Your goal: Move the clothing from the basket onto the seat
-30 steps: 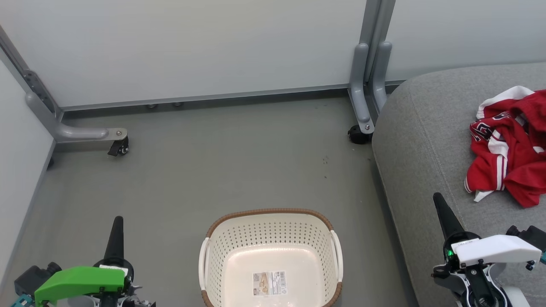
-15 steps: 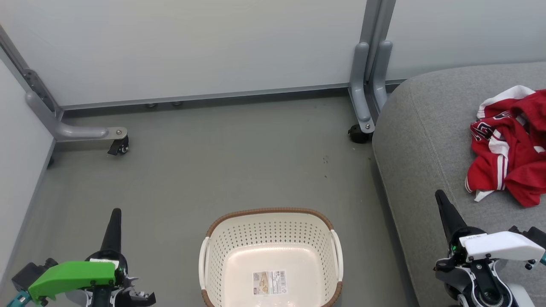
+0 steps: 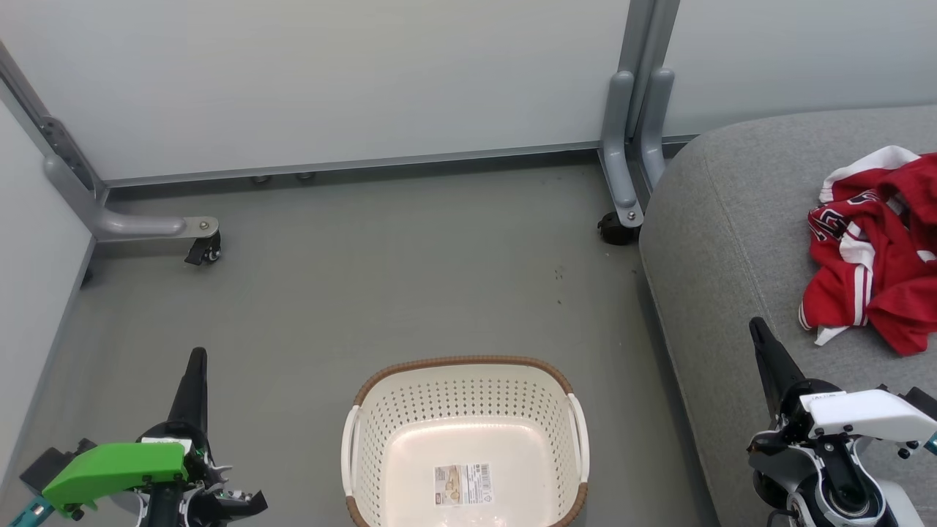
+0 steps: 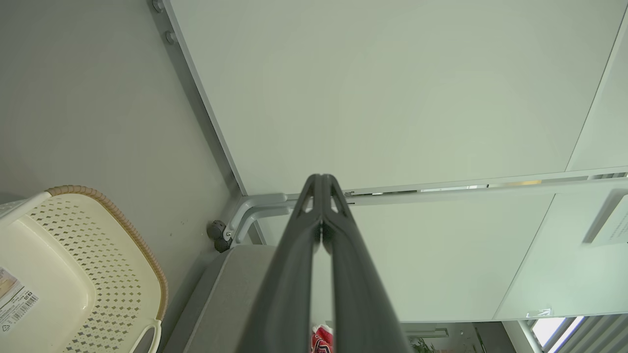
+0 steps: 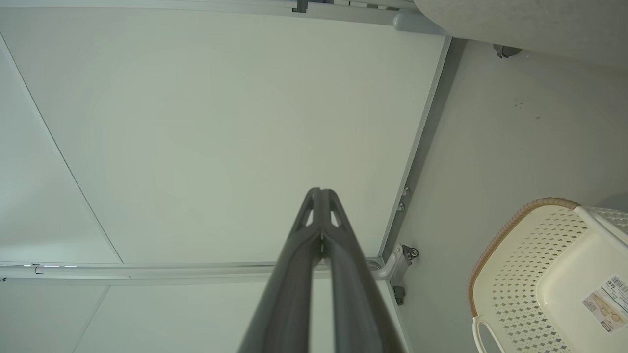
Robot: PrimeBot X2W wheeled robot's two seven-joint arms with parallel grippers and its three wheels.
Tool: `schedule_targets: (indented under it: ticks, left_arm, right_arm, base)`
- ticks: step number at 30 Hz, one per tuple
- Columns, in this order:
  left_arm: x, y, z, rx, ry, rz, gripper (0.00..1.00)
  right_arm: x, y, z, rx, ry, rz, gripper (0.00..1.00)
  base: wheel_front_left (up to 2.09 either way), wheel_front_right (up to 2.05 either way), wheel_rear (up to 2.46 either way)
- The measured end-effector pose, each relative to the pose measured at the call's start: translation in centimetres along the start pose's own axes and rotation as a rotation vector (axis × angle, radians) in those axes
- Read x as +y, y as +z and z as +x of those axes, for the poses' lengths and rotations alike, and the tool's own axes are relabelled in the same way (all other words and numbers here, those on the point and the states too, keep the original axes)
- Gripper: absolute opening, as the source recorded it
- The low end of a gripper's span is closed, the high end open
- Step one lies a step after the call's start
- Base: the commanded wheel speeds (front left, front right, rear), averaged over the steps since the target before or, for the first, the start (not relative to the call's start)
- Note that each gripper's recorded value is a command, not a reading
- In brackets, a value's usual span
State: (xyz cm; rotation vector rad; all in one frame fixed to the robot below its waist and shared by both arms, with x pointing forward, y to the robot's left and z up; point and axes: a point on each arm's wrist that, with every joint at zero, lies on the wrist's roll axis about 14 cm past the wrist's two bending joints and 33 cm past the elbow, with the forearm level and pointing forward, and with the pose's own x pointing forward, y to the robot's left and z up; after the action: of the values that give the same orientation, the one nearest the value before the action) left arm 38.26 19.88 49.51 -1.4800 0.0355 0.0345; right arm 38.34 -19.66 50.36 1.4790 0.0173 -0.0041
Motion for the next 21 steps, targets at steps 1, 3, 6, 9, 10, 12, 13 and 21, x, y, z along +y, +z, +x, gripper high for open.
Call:
schedule_targets:
  ticks: [1,3,6,9,10,12,13,21]
  left_arm:
    - [-0.03,0.00,0.02,0.001,-0.001,-0.007,0.00]
    - [-0.16,0.06,0.09,-0.001,-0.006,-0.023,0.00]
    - [-0.48,0.06,0.26,0.001,-0.017,-0.042,0.00]
    - [-0.52,0.14,0.27,-0.001,-0.020,-0.062,0.00]
    - [-0.57,0.12,0.30,0.002,-0.022,-0.068,0.00]
    - [-0.69,0.15,0.36,0.002,-0.027,-0.081,0.00]
    - [-0.76,0.19,0.40,0.000,-0.029,-0.091,0.00]
    - [-0.86,0.21,0.45,-0.001,-0.033,-0.093,0.00]
  right_arm:
    - [0.05,0.03,0.07,-0.001,0.002,0.007,0.00]
    - [0.09,0.05,0.15,-0.001,0.003,0.021,0.00]
    - [-0.04,0.14,0.15,-0.004,0.000,0.042,0.00]
    - [-0.03,0.23,0.23,-0.007,0.000,0.063,0.00]
    - [0.01,0.26,0.28,-0.008,0.002,0.070,0.00]
    - [0.08,0.29,0.37,-0.008,0.004,0.083,0.00]
    - [0.09,0.31,0.42,-0.009,0.004,0.090,0.00]
    - [0.16,0.33,0.48,-0.009,0.007,0.095,0.00]
  base:
    - [0.00,0.00,0.00]
    - [0.00,0.00,0.00]
    - [0.00,0.00,0.00]
    - [0.00,0.00,0.00]
    - [0.00,0.00,0.00]
    - [0.00,0.00,0.00]
    - [0.00,0.00,0.00]
    - [0.00,0.00,0.00]
